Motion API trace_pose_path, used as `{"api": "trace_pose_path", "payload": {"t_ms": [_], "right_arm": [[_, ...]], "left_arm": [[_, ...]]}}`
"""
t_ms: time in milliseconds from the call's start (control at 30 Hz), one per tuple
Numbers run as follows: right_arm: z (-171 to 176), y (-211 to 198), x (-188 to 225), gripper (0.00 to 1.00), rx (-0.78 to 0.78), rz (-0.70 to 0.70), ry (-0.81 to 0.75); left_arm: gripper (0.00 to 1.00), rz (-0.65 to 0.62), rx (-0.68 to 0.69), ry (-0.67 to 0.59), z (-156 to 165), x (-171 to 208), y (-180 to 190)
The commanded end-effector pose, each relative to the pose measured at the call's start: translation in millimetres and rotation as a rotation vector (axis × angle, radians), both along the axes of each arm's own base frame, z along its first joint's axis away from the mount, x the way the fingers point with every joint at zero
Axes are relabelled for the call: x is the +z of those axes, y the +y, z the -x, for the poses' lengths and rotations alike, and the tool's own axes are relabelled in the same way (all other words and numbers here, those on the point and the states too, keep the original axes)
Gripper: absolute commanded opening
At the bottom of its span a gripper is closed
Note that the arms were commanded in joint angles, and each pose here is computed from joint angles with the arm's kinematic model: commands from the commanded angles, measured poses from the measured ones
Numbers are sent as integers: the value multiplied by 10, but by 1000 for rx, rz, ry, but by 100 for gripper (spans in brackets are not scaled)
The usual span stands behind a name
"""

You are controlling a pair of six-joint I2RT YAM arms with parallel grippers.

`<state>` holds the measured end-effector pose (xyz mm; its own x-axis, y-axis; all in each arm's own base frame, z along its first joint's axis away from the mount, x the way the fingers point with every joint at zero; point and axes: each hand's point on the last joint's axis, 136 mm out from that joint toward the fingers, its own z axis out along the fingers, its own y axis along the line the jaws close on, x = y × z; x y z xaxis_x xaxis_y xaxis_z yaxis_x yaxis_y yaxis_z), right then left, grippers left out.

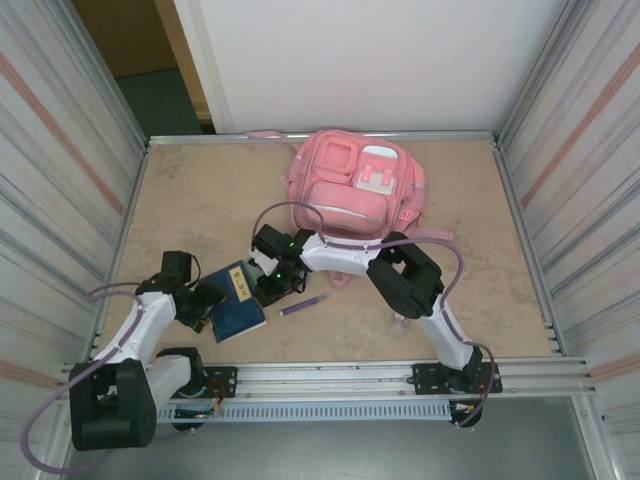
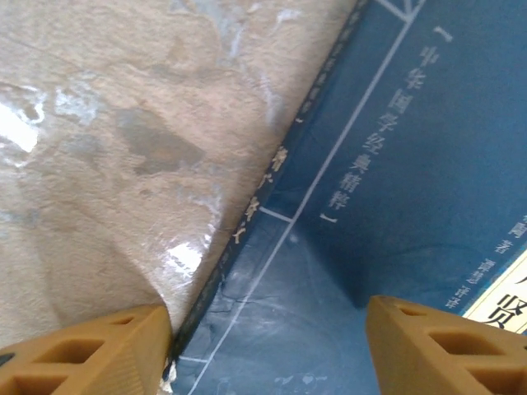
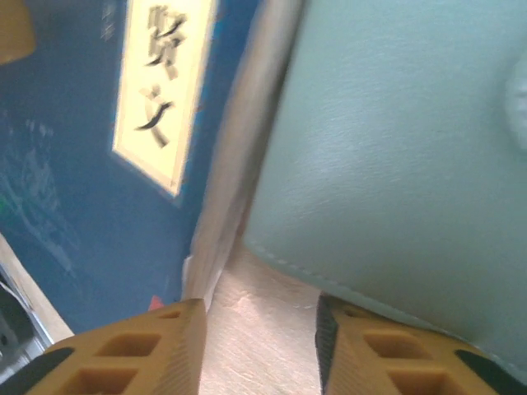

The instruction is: Pack the student bag

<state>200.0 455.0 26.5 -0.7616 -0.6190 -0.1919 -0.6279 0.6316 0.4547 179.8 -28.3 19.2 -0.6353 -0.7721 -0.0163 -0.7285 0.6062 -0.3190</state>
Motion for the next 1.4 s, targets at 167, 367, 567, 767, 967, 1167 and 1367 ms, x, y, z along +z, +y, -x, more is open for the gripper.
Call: {"api": "trace_pose_path", "payload": {"t_ms": [167, 367, 567, 767, 967, 1167, 1367], "right_arm": [[-36, -57, -99, 30, -107, 34, 150], [-111, -125, 147, 36, -145, -6, 135], [-238, -181, 376, 42, -197, -69, 147], [-214, -132, 507, 43, -178, -115, 150], [-154, -70, 442, 40, -152, -74, 131], [-67, -77, 201, 40, -137, -11, 142], [53, -74, -137, 33, -118, 56, 205]], "left_arm": [[70, 145, -92, -149, -197, 46, -277], [69, 188, -91, -161, -111, 84, -438], [68, 160, -94, -86, 58, -39, -484], [69, 84, -59, -96, 49, 57, -291], [70, -64, -81, -136, -40, 218, 15], [70, -132, -197, -266, -277, 294, 40], [68, -33, -214, -291, -355, 141, -130]]}}
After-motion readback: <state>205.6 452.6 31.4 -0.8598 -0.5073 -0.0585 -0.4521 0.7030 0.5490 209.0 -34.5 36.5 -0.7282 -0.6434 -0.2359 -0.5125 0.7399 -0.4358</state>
